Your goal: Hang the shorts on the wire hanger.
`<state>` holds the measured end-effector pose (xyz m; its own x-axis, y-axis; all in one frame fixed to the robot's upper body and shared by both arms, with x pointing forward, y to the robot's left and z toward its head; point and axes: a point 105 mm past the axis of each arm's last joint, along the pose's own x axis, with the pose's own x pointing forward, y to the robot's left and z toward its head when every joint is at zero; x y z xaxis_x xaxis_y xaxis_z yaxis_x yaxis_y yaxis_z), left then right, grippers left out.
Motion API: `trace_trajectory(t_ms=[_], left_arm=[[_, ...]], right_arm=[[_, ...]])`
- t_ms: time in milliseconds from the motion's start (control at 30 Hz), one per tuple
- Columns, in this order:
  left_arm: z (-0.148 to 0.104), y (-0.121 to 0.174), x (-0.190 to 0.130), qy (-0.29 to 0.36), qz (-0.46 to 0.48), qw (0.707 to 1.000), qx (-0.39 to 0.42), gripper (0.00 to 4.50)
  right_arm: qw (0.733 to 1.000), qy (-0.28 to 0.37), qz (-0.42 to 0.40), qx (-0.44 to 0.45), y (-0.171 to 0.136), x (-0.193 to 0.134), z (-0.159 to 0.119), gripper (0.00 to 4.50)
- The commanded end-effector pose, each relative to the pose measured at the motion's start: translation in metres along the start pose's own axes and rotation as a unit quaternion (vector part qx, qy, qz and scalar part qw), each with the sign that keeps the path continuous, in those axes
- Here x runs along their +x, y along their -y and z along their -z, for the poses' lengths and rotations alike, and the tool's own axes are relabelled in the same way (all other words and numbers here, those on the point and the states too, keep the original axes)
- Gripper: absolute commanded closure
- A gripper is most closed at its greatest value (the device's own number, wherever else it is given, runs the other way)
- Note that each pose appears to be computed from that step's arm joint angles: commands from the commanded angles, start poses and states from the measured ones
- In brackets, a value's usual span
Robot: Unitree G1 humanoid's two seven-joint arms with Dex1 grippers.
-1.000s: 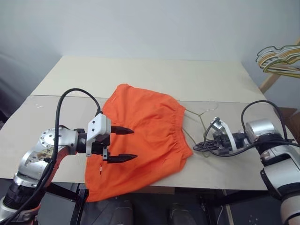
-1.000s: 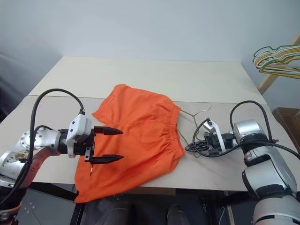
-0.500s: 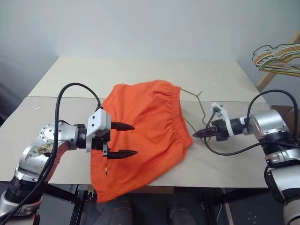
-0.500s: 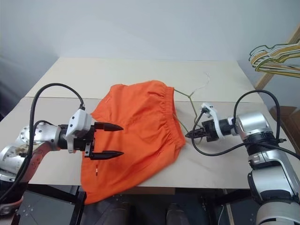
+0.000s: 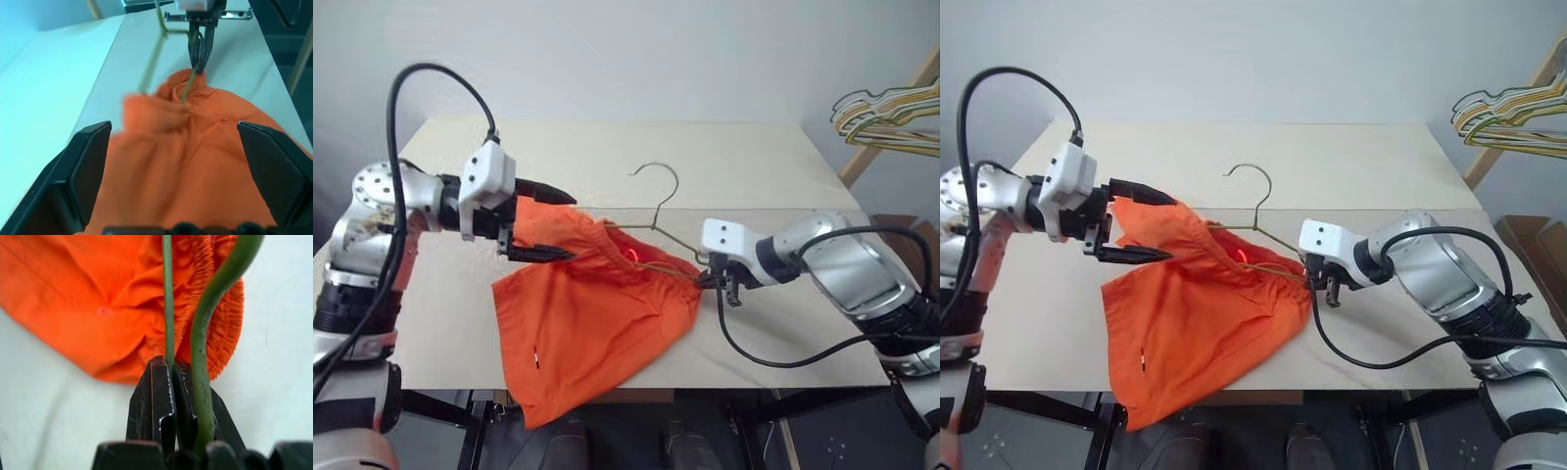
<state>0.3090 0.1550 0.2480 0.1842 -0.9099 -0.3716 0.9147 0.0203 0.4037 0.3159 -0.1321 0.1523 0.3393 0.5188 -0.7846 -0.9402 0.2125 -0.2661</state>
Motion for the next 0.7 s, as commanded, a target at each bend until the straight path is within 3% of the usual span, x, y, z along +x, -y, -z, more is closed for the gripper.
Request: trace_trajectory(t_ms=[33, 233, 367, 533, 700], left_arm=[[0.001, -0.004, -0.001, -0.024, 0.036, 0.999, 0.027, 0.02], [0.025, -0.003, 0.02, -0.062, 0.085, 0.994, 0.032, 0.02], [0.046, -0.021, 0.042, -0.104, 0.052, 0.992, 0.052, 0.02], [0.053, -0.033, 0.056, -0.11, 0.026, 0.992, 0.053, 0.02], [0.058, -0.027, 0.055, -0.112, 0.054, 0.992, 0.039, 0.02]], right_arm=[[0.999, -0.009, 0.025, -0.028, 0.007, -0.011, -0.01, 4.5], [0.999, -0.023, 0.025, -0.036, 0.009, -0.017, -0.014, 4.5], [0.998, -0.026, 0.018, -0.048, 0.006, -0.024, -0.019, 4.5], [0.998, -0.03, 0.015, -0.05, 0.005, -0.026, -0.02, 4.5], [0.998, -0.032, 0.012, -0.047, 0.005, -0.026, -0.02, 4.5]])
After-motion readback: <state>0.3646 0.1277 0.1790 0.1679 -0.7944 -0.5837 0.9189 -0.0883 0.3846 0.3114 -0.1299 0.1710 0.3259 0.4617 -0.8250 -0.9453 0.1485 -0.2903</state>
